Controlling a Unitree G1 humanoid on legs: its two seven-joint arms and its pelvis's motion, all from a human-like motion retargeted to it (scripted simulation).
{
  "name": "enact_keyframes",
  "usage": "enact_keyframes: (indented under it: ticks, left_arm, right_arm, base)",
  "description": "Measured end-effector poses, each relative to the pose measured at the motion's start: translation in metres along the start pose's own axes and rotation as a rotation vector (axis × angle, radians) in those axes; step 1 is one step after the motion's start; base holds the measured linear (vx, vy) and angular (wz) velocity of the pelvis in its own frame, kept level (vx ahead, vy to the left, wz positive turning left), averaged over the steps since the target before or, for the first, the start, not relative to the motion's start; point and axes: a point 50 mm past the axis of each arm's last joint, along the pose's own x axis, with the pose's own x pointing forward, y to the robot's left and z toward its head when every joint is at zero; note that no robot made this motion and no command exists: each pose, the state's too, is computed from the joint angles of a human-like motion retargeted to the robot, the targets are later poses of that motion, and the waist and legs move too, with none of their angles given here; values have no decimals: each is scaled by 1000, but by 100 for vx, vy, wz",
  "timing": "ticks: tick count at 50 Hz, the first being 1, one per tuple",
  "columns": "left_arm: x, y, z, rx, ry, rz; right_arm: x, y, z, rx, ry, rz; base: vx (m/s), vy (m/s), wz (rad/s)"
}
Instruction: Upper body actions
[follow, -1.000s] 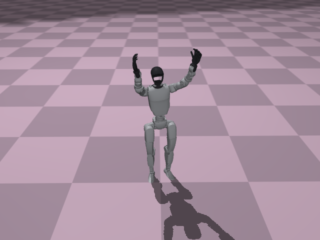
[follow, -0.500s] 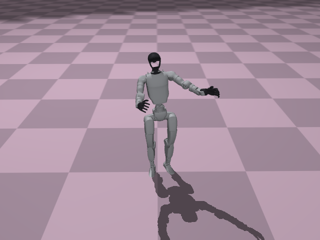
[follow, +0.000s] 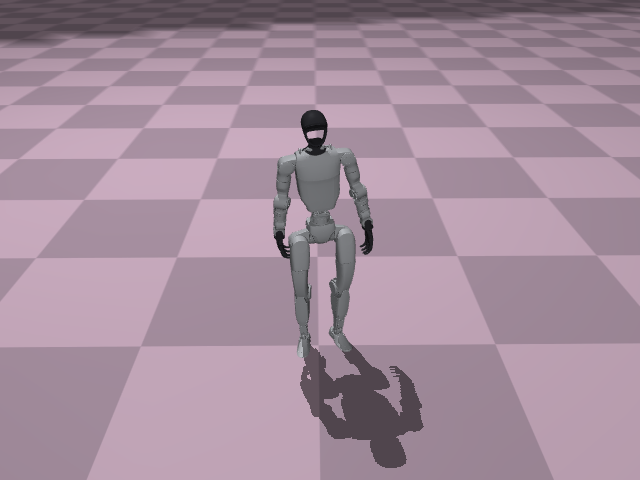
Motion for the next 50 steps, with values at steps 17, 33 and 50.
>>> enact_keyframes:
  ticks: [17, 33, 50]
  left_arm:
    - [-11, -62, -98, -83, 308, -271]
    - [-16, -2, 109, -335, -227, -192]
    - [-425, 62, 415, -263, -1758, 20]
  right_arm:
    - [2, 6, -1, -286, -5, 0]
    - [-60, 14, 179, -33, -507, 6]
    - [-540, 71, 360, -231, -2046, 261]
  base:
    - [0, 0, 1]
    - [-3, 1, 10]
    - [3, 2, -17]
